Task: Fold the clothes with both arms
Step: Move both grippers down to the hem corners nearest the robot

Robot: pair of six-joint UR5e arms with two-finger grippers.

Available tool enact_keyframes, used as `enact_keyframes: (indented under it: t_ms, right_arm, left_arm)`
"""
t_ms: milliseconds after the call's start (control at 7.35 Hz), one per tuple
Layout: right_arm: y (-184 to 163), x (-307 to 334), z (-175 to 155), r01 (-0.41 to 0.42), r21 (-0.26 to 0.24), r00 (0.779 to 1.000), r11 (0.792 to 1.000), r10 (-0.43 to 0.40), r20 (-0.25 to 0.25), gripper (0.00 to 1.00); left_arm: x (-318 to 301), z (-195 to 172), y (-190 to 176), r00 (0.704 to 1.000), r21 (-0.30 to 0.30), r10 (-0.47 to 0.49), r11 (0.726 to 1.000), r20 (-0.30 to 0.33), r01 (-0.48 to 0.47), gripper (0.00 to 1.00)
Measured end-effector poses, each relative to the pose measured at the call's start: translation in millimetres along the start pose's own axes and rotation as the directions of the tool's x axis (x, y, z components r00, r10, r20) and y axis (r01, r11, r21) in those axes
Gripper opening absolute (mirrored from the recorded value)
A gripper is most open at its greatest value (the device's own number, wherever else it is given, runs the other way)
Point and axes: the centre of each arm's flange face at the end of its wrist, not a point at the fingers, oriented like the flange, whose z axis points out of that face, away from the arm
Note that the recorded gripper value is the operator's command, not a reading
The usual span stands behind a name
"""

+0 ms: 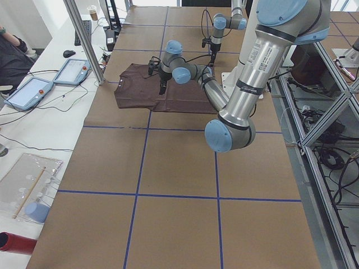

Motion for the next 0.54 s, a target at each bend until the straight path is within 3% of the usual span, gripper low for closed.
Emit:
enact_keyframes:
  t_ms: [544]
  right_arm:
    - [-0.5,-1.7,2.9,-0.001,0.0,1.0,1.0,0.001,-0.003,0.86]
  left_arm:
    - [0.0,-0.1,-0.2,1.0,0.002,-0.001,1.0,0.0,0.001,1.0]
